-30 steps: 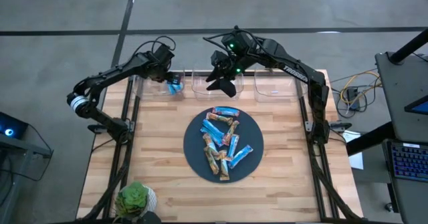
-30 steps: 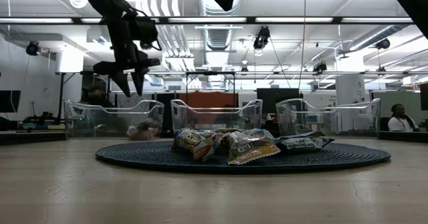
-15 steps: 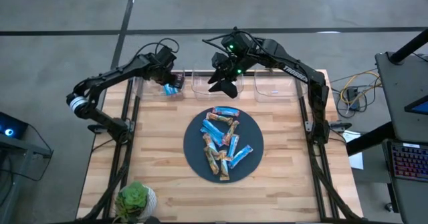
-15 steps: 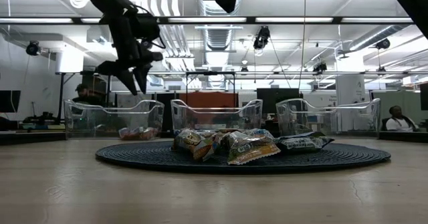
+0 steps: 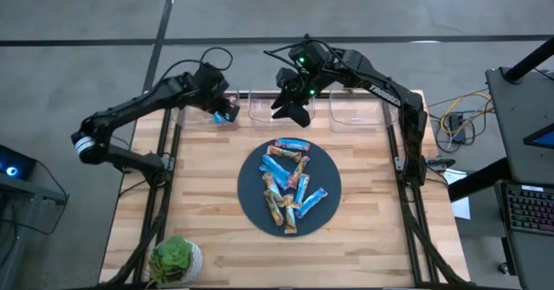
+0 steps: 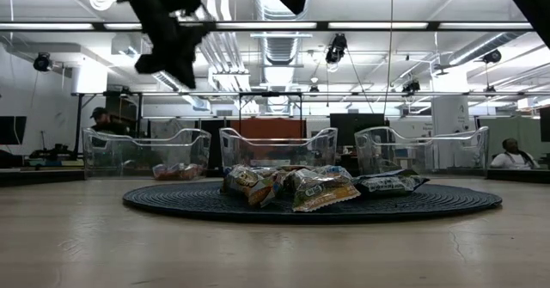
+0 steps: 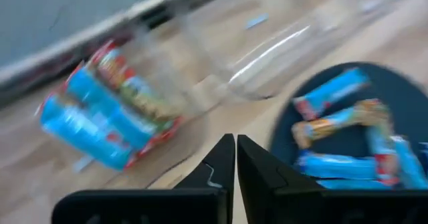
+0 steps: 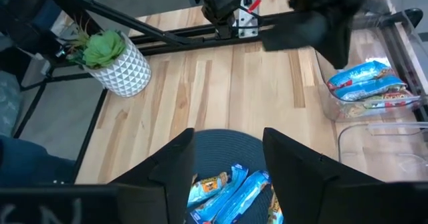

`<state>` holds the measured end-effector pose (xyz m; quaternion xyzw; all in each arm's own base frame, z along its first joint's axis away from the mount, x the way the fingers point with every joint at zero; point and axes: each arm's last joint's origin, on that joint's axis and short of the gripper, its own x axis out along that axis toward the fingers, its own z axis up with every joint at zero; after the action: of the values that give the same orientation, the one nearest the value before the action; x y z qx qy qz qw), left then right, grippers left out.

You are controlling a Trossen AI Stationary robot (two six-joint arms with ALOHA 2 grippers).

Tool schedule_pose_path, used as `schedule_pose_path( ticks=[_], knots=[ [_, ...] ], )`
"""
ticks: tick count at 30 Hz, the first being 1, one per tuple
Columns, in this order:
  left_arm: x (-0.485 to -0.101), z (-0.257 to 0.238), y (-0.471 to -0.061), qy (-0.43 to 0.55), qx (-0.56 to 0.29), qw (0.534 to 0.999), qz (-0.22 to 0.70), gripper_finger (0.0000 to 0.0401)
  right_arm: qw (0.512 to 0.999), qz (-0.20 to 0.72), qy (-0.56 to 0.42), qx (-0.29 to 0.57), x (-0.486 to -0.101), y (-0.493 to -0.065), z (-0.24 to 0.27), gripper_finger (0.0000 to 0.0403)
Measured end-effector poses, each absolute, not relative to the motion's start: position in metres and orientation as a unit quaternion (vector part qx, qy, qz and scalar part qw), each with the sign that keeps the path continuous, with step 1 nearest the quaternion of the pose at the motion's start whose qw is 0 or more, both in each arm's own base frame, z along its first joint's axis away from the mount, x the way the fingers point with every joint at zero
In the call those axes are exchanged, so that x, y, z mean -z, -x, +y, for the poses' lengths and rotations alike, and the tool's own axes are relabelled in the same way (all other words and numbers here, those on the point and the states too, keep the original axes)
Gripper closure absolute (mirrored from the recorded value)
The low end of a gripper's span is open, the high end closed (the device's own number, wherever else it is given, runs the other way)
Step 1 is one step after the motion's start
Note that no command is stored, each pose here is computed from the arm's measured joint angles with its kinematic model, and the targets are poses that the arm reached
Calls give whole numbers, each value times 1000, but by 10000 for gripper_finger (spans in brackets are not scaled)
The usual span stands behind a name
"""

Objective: Pick and place Granola Bars by type
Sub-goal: Put the yellow granola bar into the right transparent bin

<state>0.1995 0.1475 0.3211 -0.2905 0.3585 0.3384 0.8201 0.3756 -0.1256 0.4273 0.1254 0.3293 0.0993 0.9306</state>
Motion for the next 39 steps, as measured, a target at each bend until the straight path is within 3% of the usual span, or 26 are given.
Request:
schedule_pose_path(
  ticks=[12,24,39],
  knots=[
    [-378,92,-195,200,-234,925,223,401,930,333,-106,-113,-437,-364,-115,294],
    [-393,73,-195,152,-177,955,182,401,922,353,-85,-136,-447,-345,-95,390],
    [-397,65,-199,130,-143,967,164,401,925,347,-78,-130,-436,-317,-56,394]
  ],
)
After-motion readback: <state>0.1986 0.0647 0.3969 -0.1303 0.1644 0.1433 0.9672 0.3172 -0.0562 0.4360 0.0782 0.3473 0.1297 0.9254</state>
